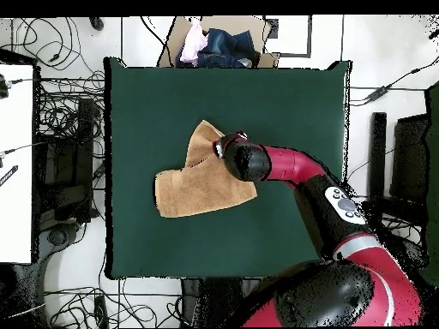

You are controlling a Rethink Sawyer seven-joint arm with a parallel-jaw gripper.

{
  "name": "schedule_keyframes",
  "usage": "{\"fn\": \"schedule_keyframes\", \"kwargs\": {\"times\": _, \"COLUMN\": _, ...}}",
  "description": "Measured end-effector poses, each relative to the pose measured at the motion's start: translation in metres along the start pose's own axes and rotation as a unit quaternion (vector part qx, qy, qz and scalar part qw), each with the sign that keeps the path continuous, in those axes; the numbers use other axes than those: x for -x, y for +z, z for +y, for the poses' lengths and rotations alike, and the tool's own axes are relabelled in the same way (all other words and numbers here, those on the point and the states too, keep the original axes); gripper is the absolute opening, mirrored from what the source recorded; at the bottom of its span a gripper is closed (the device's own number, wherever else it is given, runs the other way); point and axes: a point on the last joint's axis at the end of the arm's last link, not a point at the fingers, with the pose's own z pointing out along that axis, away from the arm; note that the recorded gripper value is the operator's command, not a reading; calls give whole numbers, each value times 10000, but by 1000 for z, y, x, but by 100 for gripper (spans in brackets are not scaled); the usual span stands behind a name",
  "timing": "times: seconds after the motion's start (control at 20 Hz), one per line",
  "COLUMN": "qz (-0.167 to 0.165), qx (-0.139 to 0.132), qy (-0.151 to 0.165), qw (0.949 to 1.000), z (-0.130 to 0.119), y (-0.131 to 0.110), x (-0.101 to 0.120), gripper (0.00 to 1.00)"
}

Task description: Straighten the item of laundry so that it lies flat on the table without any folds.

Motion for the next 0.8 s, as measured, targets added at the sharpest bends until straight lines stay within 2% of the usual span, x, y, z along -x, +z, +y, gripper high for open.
{"fn": "schedule_keyframes", "kwargs": {"times": 0.35, "qz": -48, "qx": -60, "qy": 254, "qw": 9996, "z": -23, "y": -6, "x": -3, "gripper": 0}}
{"fn": "schedule_keyframes", "kwargs": {"times": 0.8, "qz": 130, "qx": -127, "qy": 441, "qw": 9989, "z": -55, "y": -13, "x": -17, "gripper": 0}}
